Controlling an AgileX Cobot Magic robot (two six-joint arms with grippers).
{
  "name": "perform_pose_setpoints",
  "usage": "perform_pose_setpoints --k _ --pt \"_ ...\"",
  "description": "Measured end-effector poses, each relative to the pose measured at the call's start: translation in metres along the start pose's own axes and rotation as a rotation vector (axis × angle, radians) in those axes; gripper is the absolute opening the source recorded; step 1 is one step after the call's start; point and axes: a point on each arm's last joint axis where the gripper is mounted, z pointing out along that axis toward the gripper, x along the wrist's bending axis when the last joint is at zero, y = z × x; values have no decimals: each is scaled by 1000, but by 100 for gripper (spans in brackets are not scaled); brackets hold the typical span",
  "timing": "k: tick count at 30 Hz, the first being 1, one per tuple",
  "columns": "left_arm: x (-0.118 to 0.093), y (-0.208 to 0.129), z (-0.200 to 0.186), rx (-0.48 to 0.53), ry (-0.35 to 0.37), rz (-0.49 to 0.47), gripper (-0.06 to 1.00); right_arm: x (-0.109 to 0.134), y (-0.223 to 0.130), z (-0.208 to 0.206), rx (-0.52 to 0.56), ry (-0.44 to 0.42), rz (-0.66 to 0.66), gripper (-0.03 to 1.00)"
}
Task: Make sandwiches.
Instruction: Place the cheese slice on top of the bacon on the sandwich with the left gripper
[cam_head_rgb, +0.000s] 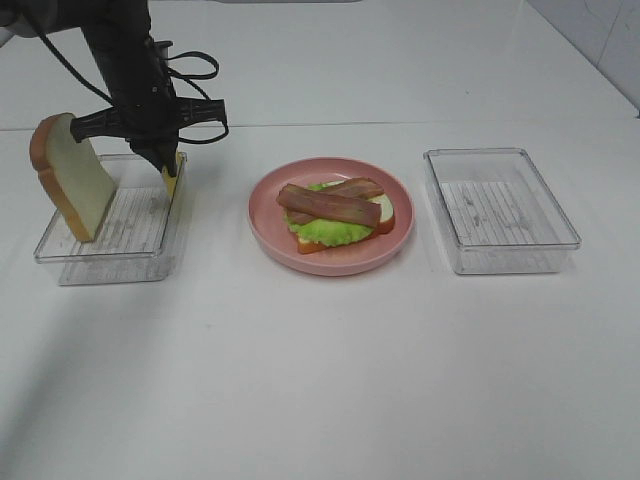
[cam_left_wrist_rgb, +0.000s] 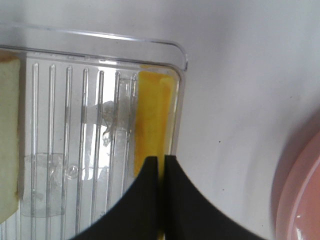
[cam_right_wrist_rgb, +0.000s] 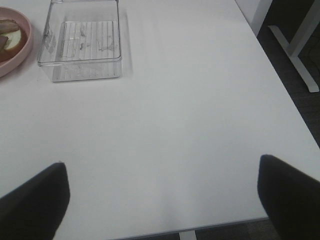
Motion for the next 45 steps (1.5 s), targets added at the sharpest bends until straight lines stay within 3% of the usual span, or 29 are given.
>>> perform_pose_setpoints --k 10,23,34,37,45 --pt "-4 5 -35 -49 -45 -4 0 0 0 0 0 0 0 99" --pt "-31 9 -81 -55 -308 -1 0 0 0 0 0 0 0 99" --pt "-83 -12 -87 -102 -458 101 0 0 0 0 0 0 0 99" --pt "-107 -22 -89 -120 -533 111 0 0 0 0 0 0 0 99" --pt "-142 -42 -69 -78 -665 154 0 0 0 0 0 0 0 99"
